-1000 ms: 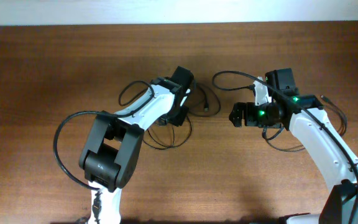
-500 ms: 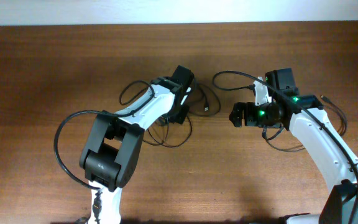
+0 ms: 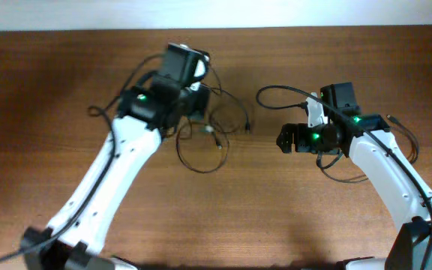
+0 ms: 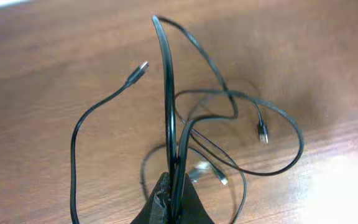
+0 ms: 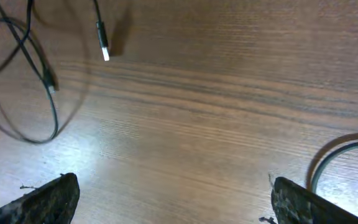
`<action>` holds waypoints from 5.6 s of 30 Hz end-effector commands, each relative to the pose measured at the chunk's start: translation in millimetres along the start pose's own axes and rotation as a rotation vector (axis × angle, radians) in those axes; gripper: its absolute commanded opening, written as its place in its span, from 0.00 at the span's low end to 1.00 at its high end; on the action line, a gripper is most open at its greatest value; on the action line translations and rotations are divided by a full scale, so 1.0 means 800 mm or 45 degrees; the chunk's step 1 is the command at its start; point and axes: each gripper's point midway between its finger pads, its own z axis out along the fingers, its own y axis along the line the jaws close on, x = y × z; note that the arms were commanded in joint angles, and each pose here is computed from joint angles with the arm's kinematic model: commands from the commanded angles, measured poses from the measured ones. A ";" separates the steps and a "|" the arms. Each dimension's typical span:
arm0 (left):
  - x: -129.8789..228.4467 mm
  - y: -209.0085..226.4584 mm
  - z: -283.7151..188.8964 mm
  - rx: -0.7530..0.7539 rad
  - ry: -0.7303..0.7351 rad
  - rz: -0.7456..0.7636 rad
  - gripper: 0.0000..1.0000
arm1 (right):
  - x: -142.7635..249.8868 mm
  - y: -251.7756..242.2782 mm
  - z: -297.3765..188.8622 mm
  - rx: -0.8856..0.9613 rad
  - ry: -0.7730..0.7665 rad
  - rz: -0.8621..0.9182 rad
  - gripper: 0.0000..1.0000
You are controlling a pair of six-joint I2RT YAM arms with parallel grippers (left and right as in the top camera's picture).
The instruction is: Untangle cables
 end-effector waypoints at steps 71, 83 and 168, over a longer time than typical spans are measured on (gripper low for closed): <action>0.081 0.095 0.053 -0.060 0.386 -0.366 0.00 | -0.069 0.256 -0.440 -0.900 -1.515 -0.724 0.04; 0.088 0.095 0.062 -0.062 0.418 -0.367 0.00 | -0.070 0.227 -0.442 -0.808 -1.511 -0.650 0.04; 0.078 0.086 0.077 -0.027 0.354 -0.354 0.00 | -0.025 0.150 0.103 -0.379 -0.012 -0.213 0.98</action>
